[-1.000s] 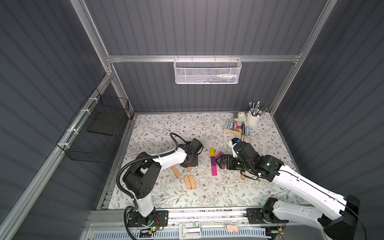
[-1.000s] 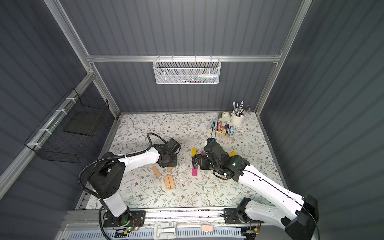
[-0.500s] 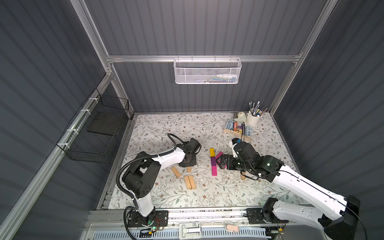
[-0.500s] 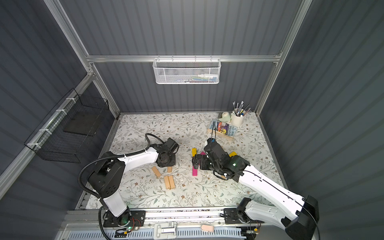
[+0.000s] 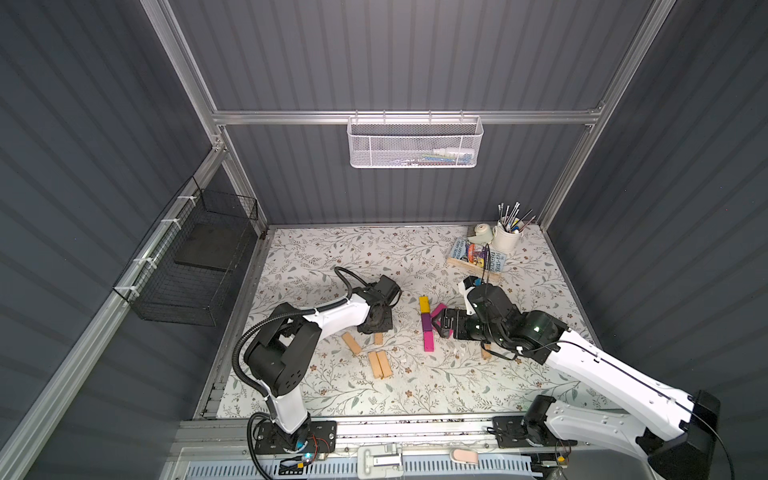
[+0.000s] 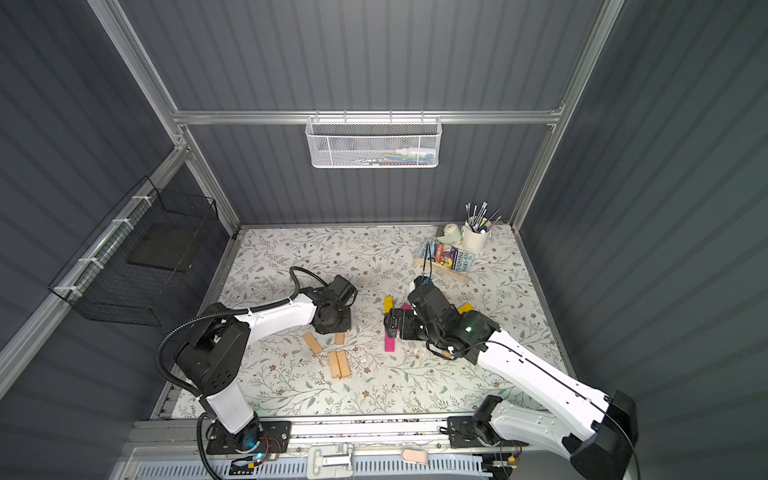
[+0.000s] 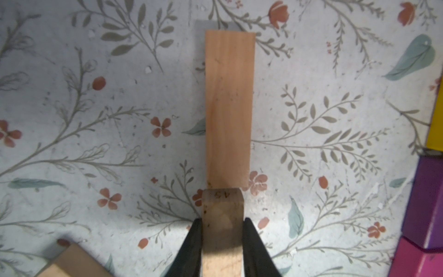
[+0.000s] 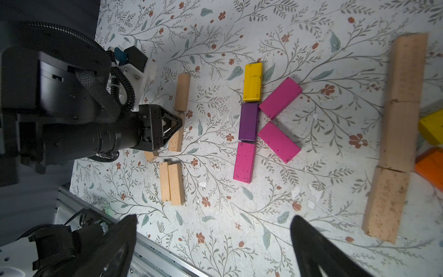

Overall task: Assemble the letter k with building blocks
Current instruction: Assemble the building block at the center of the board.

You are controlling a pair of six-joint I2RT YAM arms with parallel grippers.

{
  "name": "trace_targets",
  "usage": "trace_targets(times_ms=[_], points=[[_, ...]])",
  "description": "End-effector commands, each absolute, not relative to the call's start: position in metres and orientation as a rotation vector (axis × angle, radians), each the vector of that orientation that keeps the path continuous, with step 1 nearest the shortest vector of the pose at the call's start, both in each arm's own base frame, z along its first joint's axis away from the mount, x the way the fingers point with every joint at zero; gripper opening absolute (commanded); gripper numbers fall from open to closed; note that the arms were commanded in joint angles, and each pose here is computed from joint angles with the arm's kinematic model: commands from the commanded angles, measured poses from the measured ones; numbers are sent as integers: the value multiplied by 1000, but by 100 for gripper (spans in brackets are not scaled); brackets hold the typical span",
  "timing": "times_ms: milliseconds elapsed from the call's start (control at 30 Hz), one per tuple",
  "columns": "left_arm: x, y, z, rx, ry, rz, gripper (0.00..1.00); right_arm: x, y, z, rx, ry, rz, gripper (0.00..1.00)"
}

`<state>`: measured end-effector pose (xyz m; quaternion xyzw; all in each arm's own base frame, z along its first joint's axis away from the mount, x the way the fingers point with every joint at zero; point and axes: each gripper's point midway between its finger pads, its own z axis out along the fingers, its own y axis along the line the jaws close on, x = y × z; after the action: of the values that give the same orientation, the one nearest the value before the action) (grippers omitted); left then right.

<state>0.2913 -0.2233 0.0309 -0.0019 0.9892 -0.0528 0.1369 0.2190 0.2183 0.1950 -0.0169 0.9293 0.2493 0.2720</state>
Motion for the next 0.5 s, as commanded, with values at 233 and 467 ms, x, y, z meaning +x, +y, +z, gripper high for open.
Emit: trace_targets(times_ms=[233, 467], points=[[291, -220, 24, -15, 2892, -128, 31, 219, 216, 189, -40, 2517, 645, 99], [293, -219, 26, -19, 2887, -117, 33, 219, 216, 188, -42, 2522, 644, 99]])
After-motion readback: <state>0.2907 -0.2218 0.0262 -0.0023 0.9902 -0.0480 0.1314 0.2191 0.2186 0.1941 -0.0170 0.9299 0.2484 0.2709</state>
